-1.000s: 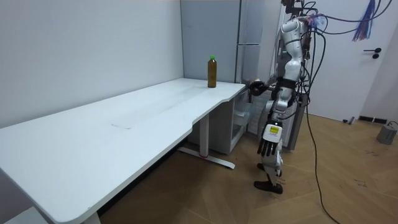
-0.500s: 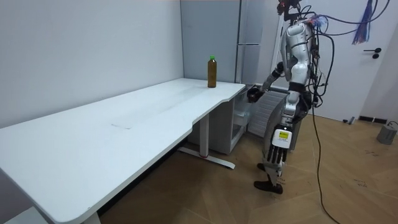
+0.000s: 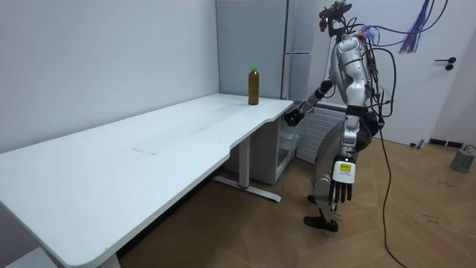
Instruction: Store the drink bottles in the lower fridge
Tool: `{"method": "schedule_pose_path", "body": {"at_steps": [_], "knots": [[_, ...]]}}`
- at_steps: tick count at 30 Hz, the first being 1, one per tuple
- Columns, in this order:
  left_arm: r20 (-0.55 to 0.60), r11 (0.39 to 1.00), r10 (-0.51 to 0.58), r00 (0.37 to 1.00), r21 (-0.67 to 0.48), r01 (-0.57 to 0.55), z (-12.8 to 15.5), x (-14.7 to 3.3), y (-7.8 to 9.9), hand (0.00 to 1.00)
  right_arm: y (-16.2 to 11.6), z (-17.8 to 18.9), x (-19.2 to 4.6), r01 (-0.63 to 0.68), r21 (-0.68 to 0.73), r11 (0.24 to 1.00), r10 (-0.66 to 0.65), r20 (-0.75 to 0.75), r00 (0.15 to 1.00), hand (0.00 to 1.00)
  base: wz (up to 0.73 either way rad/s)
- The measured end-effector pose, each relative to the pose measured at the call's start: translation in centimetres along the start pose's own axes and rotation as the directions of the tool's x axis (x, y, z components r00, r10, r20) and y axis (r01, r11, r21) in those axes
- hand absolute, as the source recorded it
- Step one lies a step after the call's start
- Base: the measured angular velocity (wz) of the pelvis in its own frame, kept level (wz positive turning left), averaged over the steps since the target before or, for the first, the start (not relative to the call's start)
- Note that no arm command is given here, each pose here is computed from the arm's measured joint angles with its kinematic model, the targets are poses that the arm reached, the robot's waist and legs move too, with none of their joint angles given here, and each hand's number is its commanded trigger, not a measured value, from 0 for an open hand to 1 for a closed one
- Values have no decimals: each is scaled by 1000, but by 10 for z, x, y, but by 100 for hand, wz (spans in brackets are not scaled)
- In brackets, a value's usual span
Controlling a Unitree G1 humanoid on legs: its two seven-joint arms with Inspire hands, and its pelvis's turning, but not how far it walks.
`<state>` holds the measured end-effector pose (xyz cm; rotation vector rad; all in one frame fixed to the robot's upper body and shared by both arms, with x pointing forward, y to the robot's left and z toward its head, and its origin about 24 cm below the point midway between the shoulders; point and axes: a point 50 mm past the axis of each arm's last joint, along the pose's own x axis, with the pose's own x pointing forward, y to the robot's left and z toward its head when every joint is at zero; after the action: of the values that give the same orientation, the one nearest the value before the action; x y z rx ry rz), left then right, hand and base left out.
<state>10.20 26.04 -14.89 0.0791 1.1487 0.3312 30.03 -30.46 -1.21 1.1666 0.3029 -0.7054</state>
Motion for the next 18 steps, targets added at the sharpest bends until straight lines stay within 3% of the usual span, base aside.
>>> {"method": "schedule_pose_path", "body": {"at_steps": [5, 6, 7, 12, 18], "knots": [[16, 1000, 7, 1000, 3, -8, 7, 1, 1, 0, 9, 17, -1, -18, -39, 999, 19, 39, 999, 100, 2], [20, 1000, 13, 1000, 4, -13, 9, 1, 2, 0, 13, 20, -1, -16, -51, 999, 19, 47, 999, 29, 4], [21, 1000, 15, 1000, 5, -15, 10, 1, 2, 0, 14, 21, -1, -15, -52, 999, 17, 50, 999, 0, 0], [24, 998, 29, 999, 50, -30, 10, 1, 0, 0, 33, 26, -1, 2, -42, 999, 1, 63, 998, 0, -1], [26, 996, 43, 999, 77, -45, 10, 1, -2, 0, 35, 28, -1, 60, -16, 998, -59, 67, 996, 0, 0]]}}
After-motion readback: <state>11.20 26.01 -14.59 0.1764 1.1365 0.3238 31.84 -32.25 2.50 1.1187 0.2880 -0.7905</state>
